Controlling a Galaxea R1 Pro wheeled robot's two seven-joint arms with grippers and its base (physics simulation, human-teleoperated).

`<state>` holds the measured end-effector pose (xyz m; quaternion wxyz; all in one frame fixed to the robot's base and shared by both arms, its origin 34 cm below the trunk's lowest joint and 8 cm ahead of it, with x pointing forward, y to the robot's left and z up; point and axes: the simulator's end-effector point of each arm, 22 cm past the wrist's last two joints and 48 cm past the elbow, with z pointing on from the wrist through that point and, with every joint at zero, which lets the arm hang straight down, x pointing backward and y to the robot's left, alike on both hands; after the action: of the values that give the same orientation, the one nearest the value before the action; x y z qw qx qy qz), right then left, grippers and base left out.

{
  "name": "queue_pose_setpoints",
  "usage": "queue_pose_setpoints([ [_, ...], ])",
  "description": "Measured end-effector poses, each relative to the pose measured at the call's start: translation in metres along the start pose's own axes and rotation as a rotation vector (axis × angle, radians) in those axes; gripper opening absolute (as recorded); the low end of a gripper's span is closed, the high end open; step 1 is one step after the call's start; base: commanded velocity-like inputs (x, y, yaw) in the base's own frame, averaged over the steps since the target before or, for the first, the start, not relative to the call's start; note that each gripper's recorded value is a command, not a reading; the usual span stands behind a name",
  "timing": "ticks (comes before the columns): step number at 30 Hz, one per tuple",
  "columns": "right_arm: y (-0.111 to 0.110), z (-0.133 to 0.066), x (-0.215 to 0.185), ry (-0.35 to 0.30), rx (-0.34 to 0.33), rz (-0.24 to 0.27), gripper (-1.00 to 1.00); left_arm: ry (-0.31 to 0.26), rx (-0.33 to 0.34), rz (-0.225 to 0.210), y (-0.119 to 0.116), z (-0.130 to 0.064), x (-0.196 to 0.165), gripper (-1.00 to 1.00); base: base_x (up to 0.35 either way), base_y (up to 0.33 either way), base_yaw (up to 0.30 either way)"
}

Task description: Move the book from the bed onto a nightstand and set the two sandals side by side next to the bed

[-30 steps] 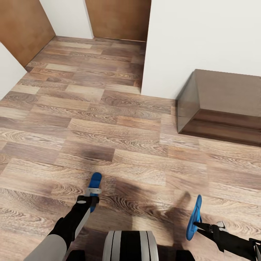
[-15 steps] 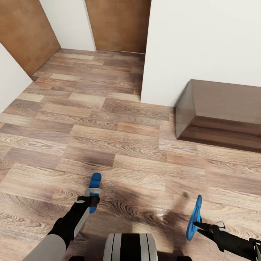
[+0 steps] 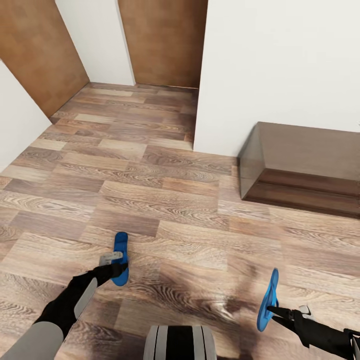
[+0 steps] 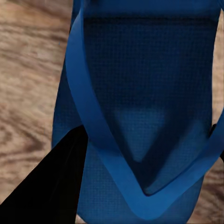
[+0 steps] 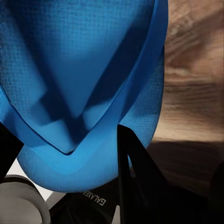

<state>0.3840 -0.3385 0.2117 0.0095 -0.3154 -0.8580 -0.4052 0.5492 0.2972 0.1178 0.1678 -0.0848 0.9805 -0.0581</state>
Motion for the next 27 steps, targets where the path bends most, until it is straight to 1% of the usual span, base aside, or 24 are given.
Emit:
queue_pose_setpoints([
  [6, 0.009, -0.004, -0.004, -0.012, -0.011, -0.017, -1.00, -0.027, -0.028, -0.022, 0.031, -0.014, -0.016, -1.00, 0.000, 0.000, 0.000],
  [11, 0.017, -0.008, -0.007, -0.023, -0.022, -0.032, -1.00, -0.044, -0.031, -0.037, 0.038, -0.023, -0.025, -1.00, 0.000, 0.000, 0.000],
  [13, 0.020, -0.010, -0.008, -0.027, -0.027, -0.038, -1.00, -0.033, -0.043, -0.040, 0.049, -0.026, -0.019, -1.00, 0.000, 0.000, 0.000],
  [14, 0.022, -0.010, -0.009, -0.029, -0.031, -0.041, -1.00, -0.019, -0.043, -0.041, 0.062, -0.029, -0.013, -1.00, 0.000, 0.000, 0.000],
  [16, 0.025, -0.012, -0.010, -0.033, -0.036, -0.046, -1.00, 0.012, 0.003, -0.057, 0.074, -0.033, 0.002, -1.00, 0.000, 0.000, 0.000],
  [17, 0.027, -0.013, -0.010, -0.035, -0.038, -0.049, -1.00, 0.046, 0.063, -0.079, 0.078, -0.036, 0.021, -1.00, 0.000, 0.000, 0.000],
  [18, 0.028, -0.013, -0.011, -0.037, -0.040, -0.052, -1.00, 0.058, 0.115, -0.099, 0.076, -0.039, 0.031, -1.00, 0.000, 0.000, 0.000],
  [19, 0.030, -0.014, -0.011, -0.039, -0.042, -0.055, -1.00, 0.051, 0.174, -0.112, 0.071, -0.043, 0.035, -1.00, 0.000, 0.000, 0.000],
  [21, 0.033, -0.016, -0.012, -0.043, -0.047, -0.061, -1.00, 0.032, 0.279, -0.121, 0.060, -0.053, 0.037, -1.00, 0.000, 0.000, 0.000],
  [22, 0.035, -0.016, -0.012, -0.045, -0.049, -0.064, -1.00, 0.035, 0.311, -0.128, 0.057, -0.057, 0.042, -1.00, 0.000, 0.000, 0.000],
  [24, 0.038, -0.018, -0.014, -0.050, -0.054, -0.070, -1.00, 0.039, 0.336, -0.139, 0.054, -0.061, 0.047, -1.00, 0.000, 0.000, 0.000],
  [27, 0.043, -0.021, -0.015, -0.056, -0.061, -0.079, -1.00, 0.038, 0.351, -0.147, 0.050, -0.064, 0.049, -1.00, 0.000, 0.000, 0.000],
])
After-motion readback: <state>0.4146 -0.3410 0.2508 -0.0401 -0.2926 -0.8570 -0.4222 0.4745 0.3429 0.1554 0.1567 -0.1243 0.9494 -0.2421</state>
